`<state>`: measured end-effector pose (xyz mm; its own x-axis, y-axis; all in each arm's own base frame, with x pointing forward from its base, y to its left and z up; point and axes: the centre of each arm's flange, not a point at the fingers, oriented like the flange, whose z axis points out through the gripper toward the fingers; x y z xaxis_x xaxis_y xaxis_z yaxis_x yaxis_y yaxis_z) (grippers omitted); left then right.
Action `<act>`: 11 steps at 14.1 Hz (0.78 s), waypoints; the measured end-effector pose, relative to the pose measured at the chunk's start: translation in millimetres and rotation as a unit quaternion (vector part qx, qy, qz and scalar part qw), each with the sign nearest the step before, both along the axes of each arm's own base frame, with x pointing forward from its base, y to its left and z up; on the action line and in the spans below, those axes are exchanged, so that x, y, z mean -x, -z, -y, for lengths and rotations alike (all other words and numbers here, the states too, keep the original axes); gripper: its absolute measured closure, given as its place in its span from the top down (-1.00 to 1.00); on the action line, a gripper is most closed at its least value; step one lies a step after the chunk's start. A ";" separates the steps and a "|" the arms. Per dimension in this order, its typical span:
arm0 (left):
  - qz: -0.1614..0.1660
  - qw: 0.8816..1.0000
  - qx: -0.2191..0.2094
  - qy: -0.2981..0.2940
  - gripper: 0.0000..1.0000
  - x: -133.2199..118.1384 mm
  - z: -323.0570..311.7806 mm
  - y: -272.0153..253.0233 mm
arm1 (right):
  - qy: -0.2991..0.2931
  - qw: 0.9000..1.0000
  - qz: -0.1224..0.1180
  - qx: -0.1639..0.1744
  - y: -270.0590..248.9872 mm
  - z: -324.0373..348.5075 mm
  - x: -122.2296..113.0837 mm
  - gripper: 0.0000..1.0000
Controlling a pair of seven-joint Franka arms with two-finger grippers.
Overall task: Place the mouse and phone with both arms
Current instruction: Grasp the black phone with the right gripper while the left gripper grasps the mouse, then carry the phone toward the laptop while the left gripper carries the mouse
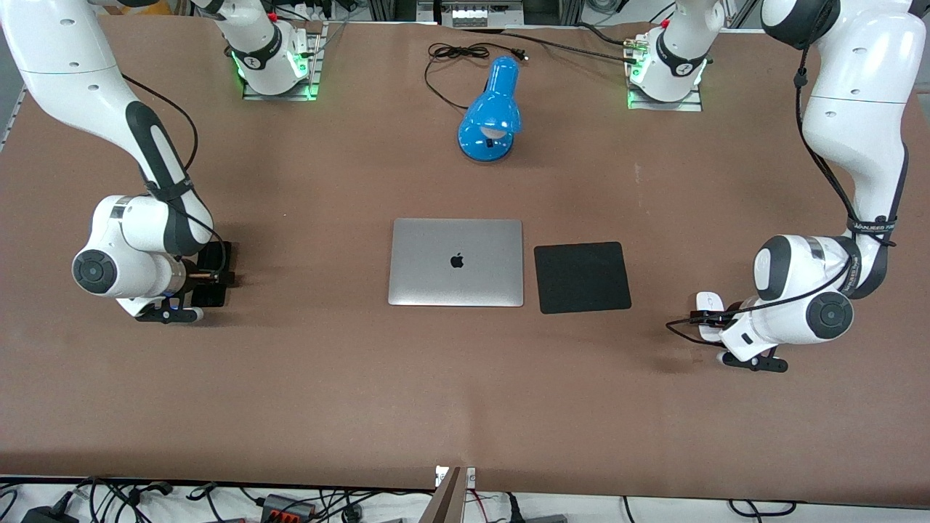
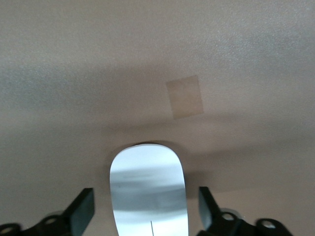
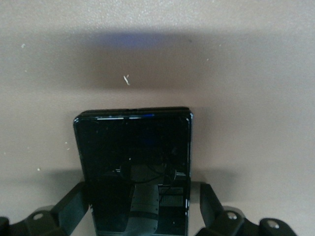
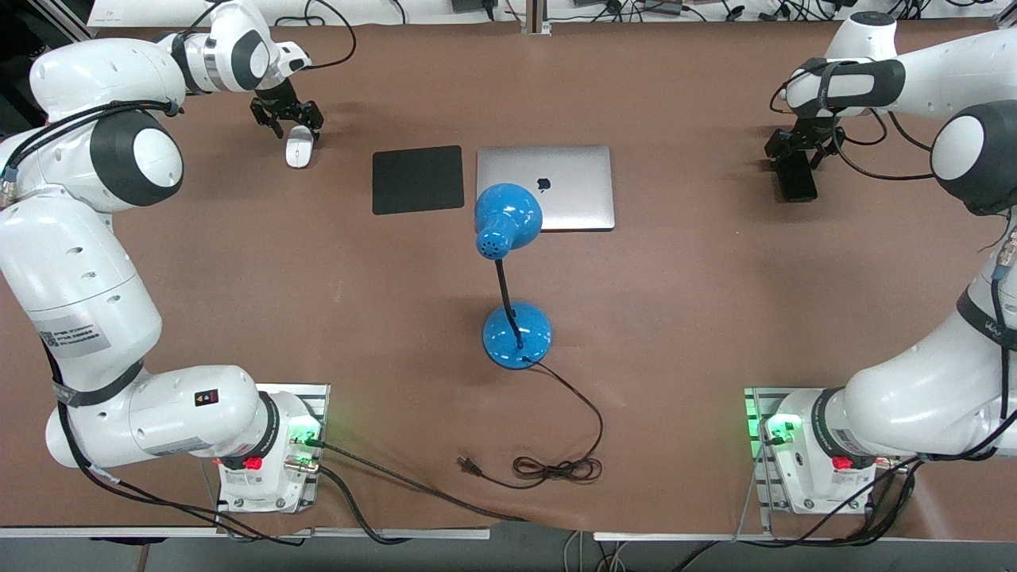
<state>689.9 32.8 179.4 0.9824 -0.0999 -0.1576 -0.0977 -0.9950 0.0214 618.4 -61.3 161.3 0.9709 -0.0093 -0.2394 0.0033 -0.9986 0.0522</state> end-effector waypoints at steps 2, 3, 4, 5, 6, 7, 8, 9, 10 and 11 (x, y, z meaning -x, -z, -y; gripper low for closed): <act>0.000 1.000 0.001 0.008 0.59 0.0 0.3 0.0 | 0.000 1.000 -0.001 0.000 0.0 -0.2 0.1 0.99; 0.000 1.000 0.002 0.012 0.39 0.0 0.5 0.0 | -0.001 1.000 -0.002 -0.001 -0.4 -1.4 0.2 0.88; 0.001 1.000 0.002 0.016 0.25 -0.4 0.5 -0.8 | -0.003 1.000 -0.004 -0.001 -0.4 -2.2 0.7 0.88; 0.001 1.000 0.003 0.018 0.25 -0.4 1.5 -0.8 | -0.006 1.000 -0.005 -0.002 -1.8 -3.0 0.4 0.74; 0.002 1.000 0.005 0.020 0.25 -0.8 4.9 -1.4 | -0.007 1.000 -0.007 -0.002 -7.4 -4.0 -0.5 0.60; 0.002 1.000 0.007 0.024 0.25 -1.4 10.8 -2.3 | -0.008 1.000 -0.011 -0.003 -9.0 -5.7 0.3 0.59; 0.004 0.999 0.009 0.030 0.25 -2.7 20.3 -4.2 | -0.010 1.000 -0.015 -0.005 -10.4 -8.7 0.3 0.59; 0.005 0.999 0.010 0.038 0.25 -3.8 33.8 -7.4 | -0.014 1.000 -0.016 -0.007 -14.8 -14.3 -1.7 0.58; 0.001 0.999 0.009 0.040 0.25 -3.8 51.9 -12.2 | -0.019 1.000 -0.017 -0.010 -24.1 -22.5 -4.8 0.58; -0.009 0.999 0.005 0.037 0.25 -1.3 72.8 -17.3 | -0.027 0.999 -0.015 -0.014 -37.5 -33.6 -9.1 0.58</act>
